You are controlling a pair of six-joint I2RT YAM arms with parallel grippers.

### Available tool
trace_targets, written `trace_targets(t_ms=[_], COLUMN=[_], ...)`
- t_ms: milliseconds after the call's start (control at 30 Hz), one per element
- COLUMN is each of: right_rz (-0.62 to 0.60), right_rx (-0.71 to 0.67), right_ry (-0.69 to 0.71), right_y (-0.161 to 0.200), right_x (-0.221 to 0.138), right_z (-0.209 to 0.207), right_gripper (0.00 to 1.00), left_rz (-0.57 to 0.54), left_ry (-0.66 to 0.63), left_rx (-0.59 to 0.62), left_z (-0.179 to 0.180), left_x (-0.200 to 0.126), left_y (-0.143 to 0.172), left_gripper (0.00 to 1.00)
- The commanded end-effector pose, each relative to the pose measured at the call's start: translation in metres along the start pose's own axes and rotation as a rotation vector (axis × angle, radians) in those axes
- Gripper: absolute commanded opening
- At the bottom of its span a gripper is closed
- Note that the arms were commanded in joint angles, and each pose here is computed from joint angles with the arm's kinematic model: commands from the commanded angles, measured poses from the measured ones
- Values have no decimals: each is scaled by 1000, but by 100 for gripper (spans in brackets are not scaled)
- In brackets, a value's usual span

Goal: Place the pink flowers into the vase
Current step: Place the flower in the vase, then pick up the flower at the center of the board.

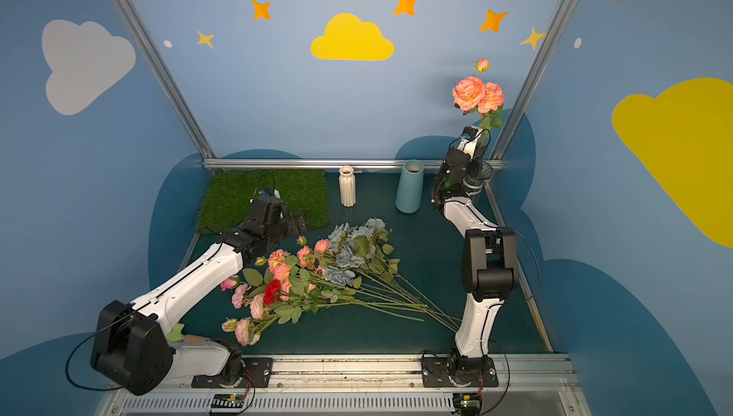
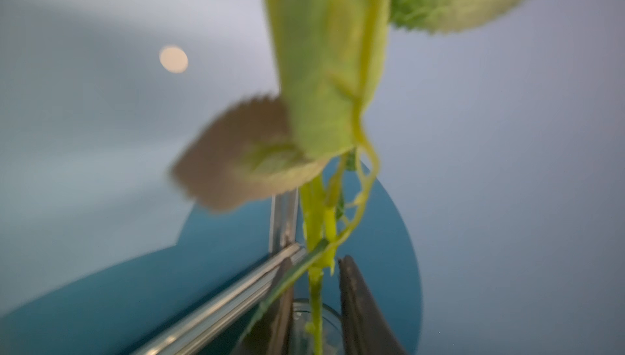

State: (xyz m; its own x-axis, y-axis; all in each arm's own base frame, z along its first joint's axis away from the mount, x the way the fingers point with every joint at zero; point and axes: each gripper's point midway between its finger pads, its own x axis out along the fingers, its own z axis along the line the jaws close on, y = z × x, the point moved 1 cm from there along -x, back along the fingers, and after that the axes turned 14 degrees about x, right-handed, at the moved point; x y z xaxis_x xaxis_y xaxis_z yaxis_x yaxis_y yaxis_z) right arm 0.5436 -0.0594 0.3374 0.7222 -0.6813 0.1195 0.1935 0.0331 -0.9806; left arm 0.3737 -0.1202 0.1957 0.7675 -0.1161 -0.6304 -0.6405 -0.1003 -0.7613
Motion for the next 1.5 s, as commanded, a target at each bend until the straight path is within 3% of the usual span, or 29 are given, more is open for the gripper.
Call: trace_targets(t_ms=[0,200,467,700,867,1100,1267,1467], right_rz=[80,210,490,742,847,1018,1253,1340], right_rx=[35,12,-12,-106,-157,-164,-113,-146], right_ry=[19,14,-29,-154,-225,-284,-426,-564], right_y=[12,26,44,60,64,79,100,110], right_x=[-1,-14,-52,-103,-135,-183,-241,-295], right_z=[-10,-20,-35,-29,-24,-29,-30,-28], right_gripper=[42,54,57,56,56,55,54,53], left_rz=[21,22,33,54,59,62,56,82], left_ry=[-6,-26,-80,-153,-153,-136,-142,-163], left_rx=[-9,-23,-6,22,18,1,36,87], left_z=[2,5,5,4,-2,-9,-16,-28], left_x=[4,3,-3,-15,-25,-41,-57,-74], left_y=[3,3,3,4,2,-1,-2,14], left_gripper=[100,100,100,100,100,100,100,100])
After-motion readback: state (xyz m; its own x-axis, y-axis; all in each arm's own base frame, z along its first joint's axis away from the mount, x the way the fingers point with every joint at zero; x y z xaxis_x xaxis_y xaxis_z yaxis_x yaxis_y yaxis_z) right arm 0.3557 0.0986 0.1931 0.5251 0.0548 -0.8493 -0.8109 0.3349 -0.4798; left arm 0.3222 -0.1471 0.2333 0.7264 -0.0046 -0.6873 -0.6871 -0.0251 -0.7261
